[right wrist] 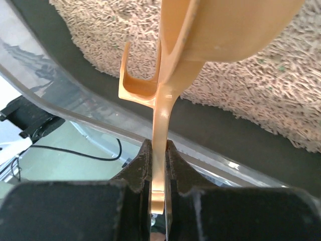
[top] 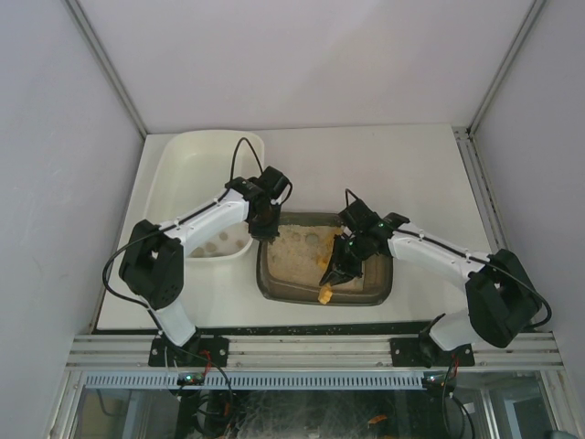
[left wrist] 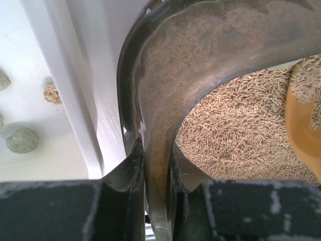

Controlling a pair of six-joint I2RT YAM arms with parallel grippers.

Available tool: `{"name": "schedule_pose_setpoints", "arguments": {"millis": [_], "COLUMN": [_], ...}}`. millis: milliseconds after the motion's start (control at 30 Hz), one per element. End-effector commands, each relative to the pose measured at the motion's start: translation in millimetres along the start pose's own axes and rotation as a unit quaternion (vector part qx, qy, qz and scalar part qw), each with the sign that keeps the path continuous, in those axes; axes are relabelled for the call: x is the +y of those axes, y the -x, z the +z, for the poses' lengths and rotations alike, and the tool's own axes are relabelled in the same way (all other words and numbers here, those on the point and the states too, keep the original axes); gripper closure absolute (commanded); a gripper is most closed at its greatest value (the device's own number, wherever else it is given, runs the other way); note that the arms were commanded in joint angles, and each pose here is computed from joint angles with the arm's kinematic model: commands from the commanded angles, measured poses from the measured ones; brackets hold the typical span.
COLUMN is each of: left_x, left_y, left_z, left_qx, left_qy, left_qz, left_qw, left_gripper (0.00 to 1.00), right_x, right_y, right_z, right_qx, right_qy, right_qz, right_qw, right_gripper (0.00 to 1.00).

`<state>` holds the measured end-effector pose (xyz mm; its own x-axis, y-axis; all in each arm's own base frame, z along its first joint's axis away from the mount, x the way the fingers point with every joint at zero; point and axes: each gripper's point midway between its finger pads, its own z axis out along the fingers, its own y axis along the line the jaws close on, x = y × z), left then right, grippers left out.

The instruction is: Clean the litter box

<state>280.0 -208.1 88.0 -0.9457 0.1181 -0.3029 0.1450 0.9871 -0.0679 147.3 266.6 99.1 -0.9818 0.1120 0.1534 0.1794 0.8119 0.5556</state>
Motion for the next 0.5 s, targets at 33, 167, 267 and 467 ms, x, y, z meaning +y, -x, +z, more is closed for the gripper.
{"name": "schedule_pose_setpoints", "arguments": {"millis": [33, 167, 267, 467], "left_x": [-57.0, -57.2, -57.1, -56.2], "left_y": [17.9, 18.1, 18.1, 18.4], "left_z": [-56.1, -56.0, -55.7, -56.3], "left_qx": [-0.044, -0.044, -0.045, -0.049], "left_qy": [-0.16, -0.16, -0.16, -0.159], "left_qz": [-0.017, -0.017, -0.017, -0.015], "left_qw": [0.986, 0.986, 0.986, 0.986], "left_gripper": [1.0, 1.0, 1.0, 1.0], "right_x": [-21.8, -19.2, -17.1, -8.7], "right_y": [-7.3, -1.9, 4.0, 16.5], "right_z": [-10.5, 0.2, 11.5, 33.4], "right_qx": [-0.011, -0.005, -0.002, 0.003], "right_qy": [-0.055, -0.051, -0.047, -0.03], "right_qz": [0.0, 0.001, 0.0, -0.004], "right_qw": [0.998, 0.999, 0.999, 1.0], "right_gripper": [1.0, 1.0, 1.0, 1.0]}}
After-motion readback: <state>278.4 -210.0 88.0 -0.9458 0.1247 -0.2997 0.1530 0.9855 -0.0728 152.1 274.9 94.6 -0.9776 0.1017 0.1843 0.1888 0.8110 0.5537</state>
